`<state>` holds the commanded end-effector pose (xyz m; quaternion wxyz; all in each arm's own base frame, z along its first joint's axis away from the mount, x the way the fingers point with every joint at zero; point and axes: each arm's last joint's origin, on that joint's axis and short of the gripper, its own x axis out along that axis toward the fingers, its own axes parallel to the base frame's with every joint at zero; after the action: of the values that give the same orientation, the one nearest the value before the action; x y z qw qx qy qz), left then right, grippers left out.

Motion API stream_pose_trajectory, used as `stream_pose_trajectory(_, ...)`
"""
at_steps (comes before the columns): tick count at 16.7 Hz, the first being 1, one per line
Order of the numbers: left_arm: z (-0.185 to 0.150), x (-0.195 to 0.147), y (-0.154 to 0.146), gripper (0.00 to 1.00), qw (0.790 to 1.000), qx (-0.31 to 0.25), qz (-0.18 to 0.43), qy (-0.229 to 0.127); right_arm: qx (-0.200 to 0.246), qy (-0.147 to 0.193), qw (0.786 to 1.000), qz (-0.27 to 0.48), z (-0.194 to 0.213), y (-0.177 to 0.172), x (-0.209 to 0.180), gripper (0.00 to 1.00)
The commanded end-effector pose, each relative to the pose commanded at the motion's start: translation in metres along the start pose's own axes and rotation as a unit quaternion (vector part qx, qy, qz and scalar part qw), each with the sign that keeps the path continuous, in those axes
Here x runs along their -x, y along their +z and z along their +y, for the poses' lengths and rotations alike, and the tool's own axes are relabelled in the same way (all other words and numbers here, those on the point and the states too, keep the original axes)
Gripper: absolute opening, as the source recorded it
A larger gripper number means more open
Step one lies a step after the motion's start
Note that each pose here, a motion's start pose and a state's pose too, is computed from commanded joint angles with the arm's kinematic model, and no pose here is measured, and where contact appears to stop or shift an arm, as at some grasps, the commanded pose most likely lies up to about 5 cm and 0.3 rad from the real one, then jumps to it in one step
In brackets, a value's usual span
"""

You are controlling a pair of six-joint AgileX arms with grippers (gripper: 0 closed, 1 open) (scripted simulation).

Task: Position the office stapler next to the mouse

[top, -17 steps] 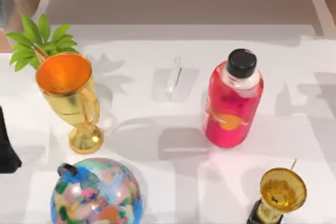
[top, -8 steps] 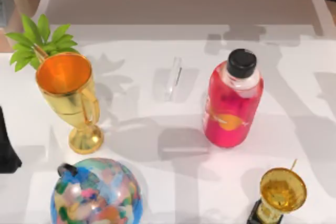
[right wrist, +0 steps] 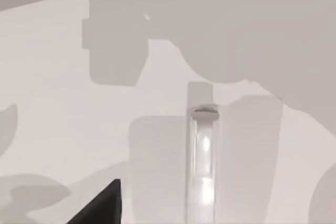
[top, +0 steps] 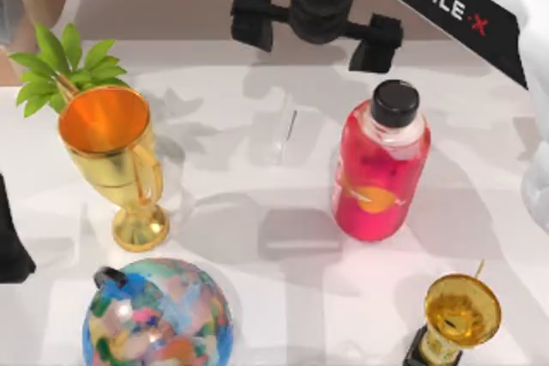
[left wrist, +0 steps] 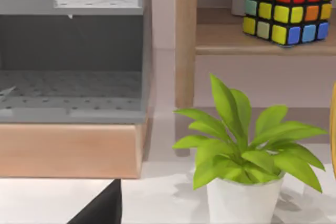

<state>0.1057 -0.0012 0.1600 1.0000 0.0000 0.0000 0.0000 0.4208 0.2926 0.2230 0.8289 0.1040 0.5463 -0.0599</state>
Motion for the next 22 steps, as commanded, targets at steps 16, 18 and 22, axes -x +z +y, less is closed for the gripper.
stream_pose_trajectory(16,0.0,0.0,0.0,1.0,1.0,0.0,0.0,0.0,0.007,-0.052,0.998,0.046,0.028,-0.04,-0.082,1.0)
stream_pose_trajectory(18,0.0,0.0,0.0,1.0,1.0,0.0,0.0,0.0,0.007,-0.053,0.998,0.046,0.027,-0.042,-0.097,1.0)
stream_pose_trajectory(22,0.0,0.0,0.0,1.0,1.0,0.0,0.0,0.0,0.007,-0.053,0.998,0.046,0.026,-0.044,-0.105,1.0)
